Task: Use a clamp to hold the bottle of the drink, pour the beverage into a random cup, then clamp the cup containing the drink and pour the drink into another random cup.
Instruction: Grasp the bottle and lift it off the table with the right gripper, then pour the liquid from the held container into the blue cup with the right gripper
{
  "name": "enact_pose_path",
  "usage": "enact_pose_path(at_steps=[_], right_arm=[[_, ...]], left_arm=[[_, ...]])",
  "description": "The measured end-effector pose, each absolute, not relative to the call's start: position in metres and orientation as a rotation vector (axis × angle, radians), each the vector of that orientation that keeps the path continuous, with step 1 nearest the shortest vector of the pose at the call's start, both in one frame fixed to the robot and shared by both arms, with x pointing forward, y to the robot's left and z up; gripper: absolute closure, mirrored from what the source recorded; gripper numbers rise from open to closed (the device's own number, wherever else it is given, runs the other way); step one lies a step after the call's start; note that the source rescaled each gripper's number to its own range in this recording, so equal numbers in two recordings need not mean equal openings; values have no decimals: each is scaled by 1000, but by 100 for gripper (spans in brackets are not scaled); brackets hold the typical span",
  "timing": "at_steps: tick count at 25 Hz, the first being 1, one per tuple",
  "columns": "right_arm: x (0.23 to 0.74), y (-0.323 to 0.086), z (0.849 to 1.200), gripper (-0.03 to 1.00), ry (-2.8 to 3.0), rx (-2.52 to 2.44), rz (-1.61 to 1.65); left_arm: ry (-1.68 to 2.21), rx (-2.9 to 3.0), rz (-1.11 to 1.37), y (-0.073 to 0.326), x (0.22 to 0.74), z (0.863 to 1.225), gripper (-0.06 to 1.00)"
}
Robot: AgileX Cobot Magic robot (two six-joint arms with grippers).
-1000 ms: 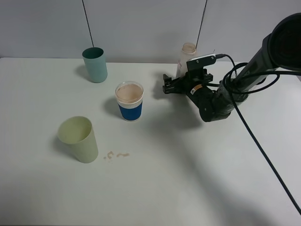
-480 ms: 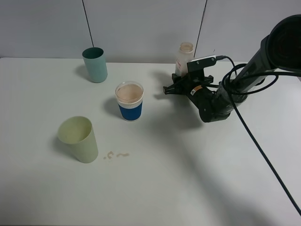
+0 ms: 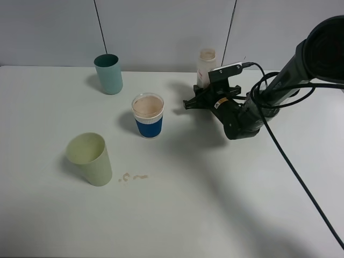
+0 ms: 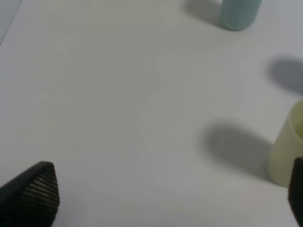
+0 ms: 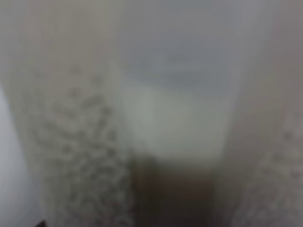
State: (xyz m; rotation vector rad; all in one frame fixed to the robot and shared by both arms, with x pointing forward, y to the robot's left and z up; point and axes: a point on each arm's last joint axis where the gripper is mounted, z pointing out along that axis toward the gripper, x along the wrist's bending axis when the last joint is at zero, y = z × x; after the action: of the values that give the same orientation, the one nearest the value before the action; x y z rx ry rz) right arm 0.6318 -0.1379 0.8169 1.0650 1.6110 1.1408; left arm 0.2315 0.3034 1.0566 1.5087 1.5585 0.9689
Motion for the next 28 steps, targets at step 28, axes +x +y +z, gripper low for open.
enact_pose_path(at_steps=[28], right_arm=[[608, -136, 911, 95, 1824, 728, 910]], left_arm=[[1558, 1509, 969, 303, 232, 1057, 1]])
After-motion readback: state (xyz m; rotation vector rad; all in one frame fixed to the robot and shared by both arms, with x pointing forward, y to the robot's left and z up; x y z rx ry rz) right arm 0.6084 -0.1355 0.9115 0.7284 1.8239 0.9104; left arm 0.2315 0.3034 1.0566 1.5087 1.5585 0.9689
